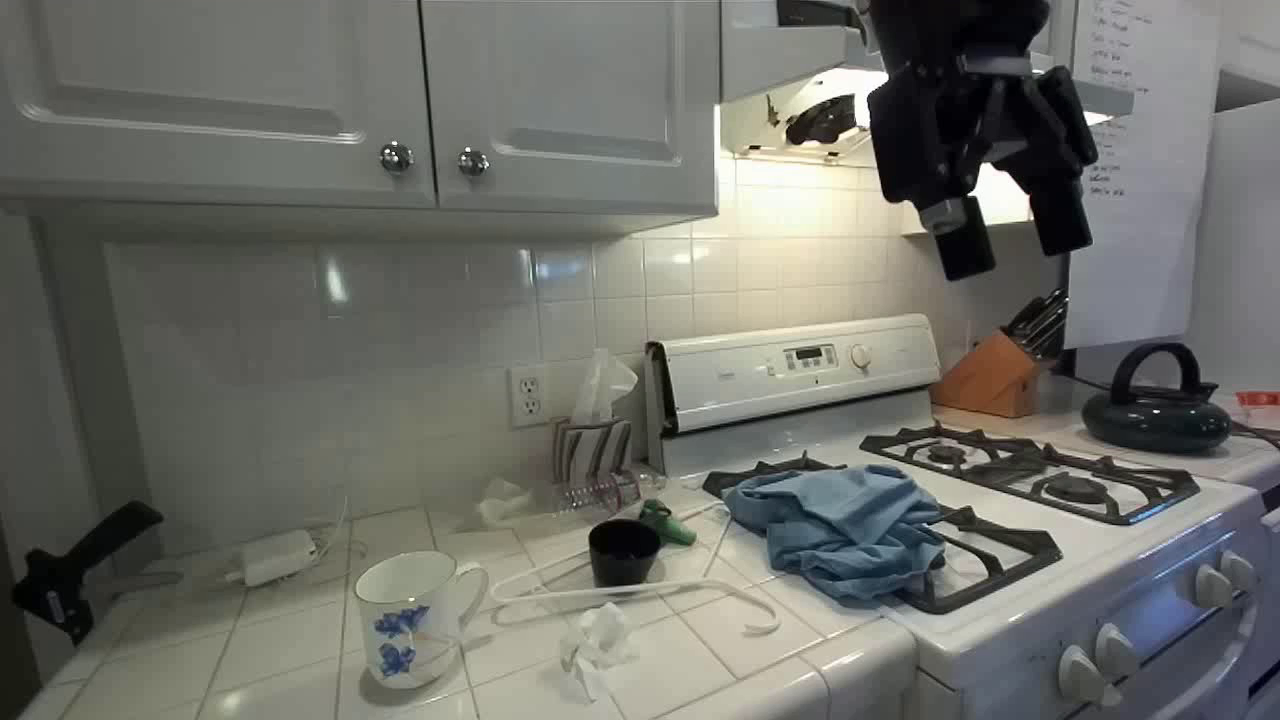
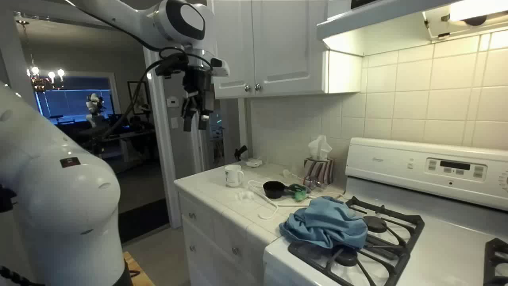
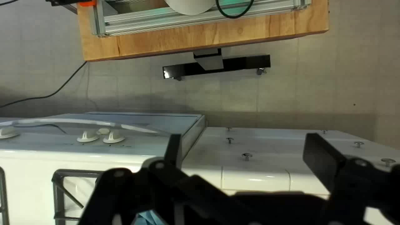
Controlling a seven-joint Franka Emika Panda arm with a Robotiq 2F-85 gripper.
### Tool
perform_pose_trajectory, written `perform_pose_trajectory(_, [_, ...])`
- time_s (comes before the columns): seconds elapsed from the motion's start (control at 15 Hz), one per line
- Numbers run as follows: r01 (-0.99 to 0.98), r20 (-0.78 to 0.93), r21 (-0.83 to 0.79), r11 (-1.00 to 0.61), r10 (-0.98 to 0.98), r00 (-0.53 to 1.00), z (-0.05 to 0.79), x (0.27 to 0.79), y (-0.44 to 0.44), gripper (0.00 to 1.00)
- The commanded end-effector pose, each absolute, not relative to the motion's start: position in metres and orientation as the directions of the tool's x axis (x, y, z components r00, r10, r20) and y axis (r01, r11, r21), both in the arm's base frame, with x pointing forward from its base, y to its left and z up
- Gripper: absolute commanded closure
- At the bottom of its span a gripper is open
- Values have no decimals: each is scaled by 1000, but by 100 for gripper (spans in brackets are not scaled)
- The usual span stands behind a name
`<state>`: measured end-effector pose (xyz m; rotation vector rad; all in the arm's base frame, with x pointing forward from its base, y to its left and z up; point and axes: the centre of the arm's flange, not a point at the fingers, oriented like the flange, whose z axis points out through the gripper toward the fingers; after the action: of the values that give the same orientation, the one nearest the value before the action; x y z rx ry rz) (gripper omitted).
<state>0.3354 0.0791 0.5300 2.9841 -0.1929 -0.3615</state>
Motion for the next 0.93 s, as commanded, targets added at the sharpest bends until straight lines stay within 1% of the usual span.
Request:
perform_pose_trajectory(0.0, [-111,-228,143,-983,-142,963,530,335,79,0])
perform_pose_trajectory(0.27, [-111,-228,143,-983,-142,963,530,335,79,0])
perform_pose_trajectory(0.4, [-137,-192,145,-980,-164,968,519,347,74,0])
perform_pose_trajectory(0.53, [-162,-119,152,-975,-181,976,507,367,68,0])
perform_pose_trajectory(0.73, [-198,-6,194,-961,-203,979,476,416,49,0])
perform_pose_trajectory(0.87, [-210,34,214,-954,-207,978,455,448,35,0])
